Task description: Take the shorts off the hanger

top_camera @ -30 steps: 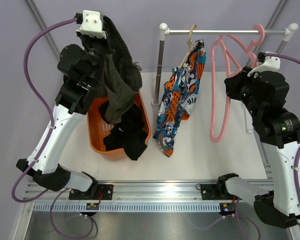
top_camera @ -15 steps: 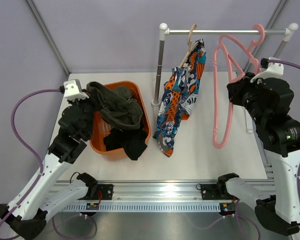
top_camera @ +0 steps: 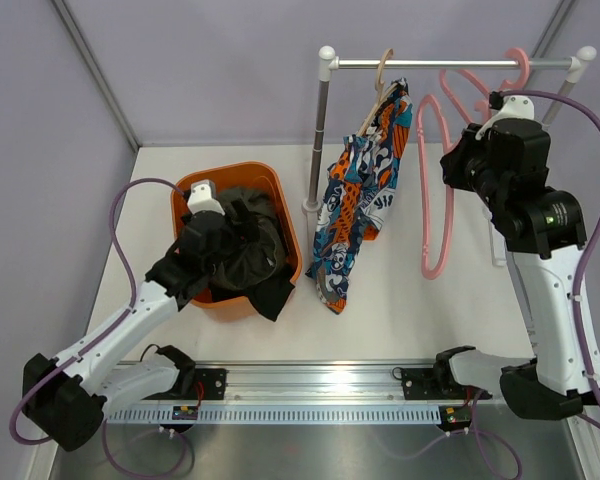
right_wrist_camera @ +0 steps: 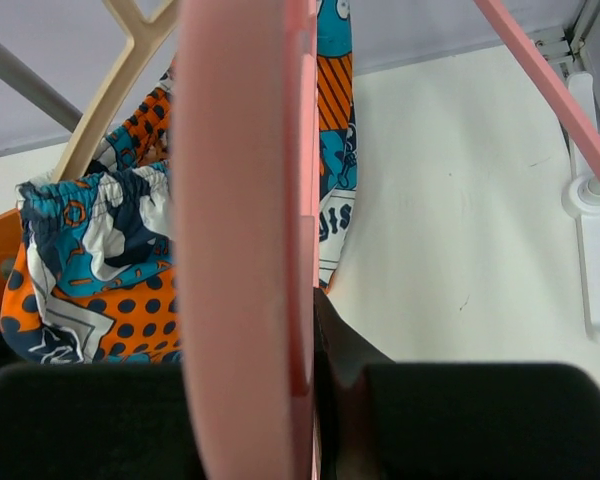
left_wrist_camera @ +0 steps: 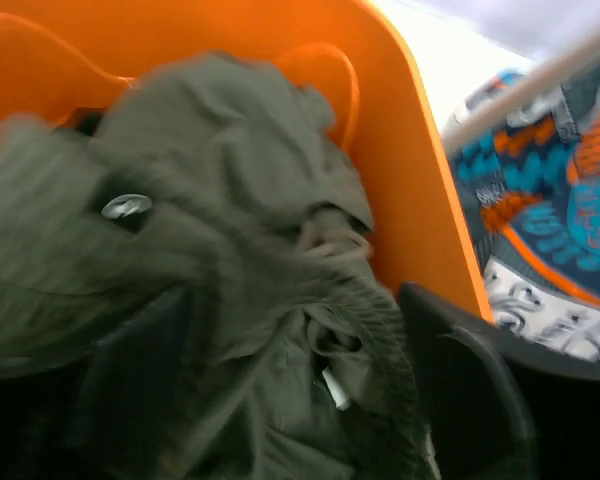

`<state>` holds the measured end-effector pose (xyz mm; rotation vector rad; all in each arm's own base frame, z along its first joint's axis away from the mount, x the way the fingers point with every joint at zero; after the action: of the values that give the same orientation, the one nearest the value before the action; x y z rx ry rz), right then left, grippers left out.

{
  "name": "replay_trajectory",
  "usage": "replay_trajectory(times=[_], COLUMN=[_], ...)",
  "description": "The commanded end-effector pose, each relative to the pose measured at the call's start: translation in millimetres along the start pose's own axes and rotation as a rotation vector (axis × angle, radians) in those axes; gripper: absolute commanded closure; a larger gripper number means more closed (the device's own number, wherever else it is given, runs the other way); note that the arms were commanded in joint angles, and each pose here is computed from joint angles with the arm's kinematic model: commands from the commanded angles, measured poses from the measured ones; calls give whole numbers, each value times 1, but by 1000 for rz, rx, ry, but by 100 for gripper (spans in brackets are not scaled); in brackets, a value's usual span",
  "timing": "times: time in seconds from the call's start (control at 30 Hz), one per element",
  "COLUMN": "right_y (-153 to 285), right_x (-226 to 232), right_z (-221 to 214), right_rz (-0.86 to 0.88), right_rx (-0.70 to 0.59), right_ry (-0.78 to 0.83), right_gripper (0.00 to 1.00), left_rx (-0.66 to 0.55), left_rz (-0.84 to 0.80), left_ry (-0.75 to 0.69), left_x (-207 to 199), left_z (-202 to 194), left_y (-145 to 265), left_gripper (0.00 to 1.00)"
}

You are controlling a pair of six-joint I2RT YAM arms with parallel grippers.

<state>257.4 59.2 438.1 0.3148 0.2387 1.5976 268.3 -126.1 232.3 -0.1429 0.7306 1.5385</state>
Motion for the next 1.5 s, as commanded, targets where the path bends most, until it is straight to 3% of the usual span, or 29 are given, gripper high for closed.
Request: replay_trajectory(times=[0.0, 0.33, 0.5, 0.6, 0.77, 0.9, 1.23, 1.47], right_y=[-1, -72, -107, -112, -123, -130, -139, -137], right_x=[-5, -12, -16, -18, -17, -15, -17, -16], right_z=[20, 50, 53, 61, 65, 68, 57, 60], right_rz=[-44, -105, -120, -131, -124, -120, -130, -126], right_rx=[-48, 7, 49, 21, 5, 16, 46, 34], right_ry=[34, 61, 54, 37, 21, 38, 49, 42], right_gripper=[100, 100, 100, 100, 100, 100, 100, 100], left_rx=[9, 18, 49, 60, 27, 5, -6, 19], left_rz=[-153, -245, -268, -269, -437, -455, -481, -467], left_ry=[113, 84, -20, -23, 124, 190, 232, 208], left_x=[-29, -39, -29, -32, -77, -88, -86, -91], left_z=[10, 44, 48, 57, 106, 128, 138, 136], left_y=[8, 60, 86, 96, 135, 151, 172, 164], left_gripper=[1, 1, 1, 1, 1, 1, 1, 1])
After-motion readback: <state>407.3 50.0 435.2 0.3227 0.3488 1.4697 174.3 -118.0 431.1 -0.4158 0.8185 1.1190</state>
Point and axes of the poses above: each gripper's point midway between its finger pads, its own y axis back along the fingers, its own x axis along the line the jaws close on, z = x × y, the point moved 5 cm from there along y, back along the fingers, and after that the axes turned 12 degrees about y, right-handed, at the moved point
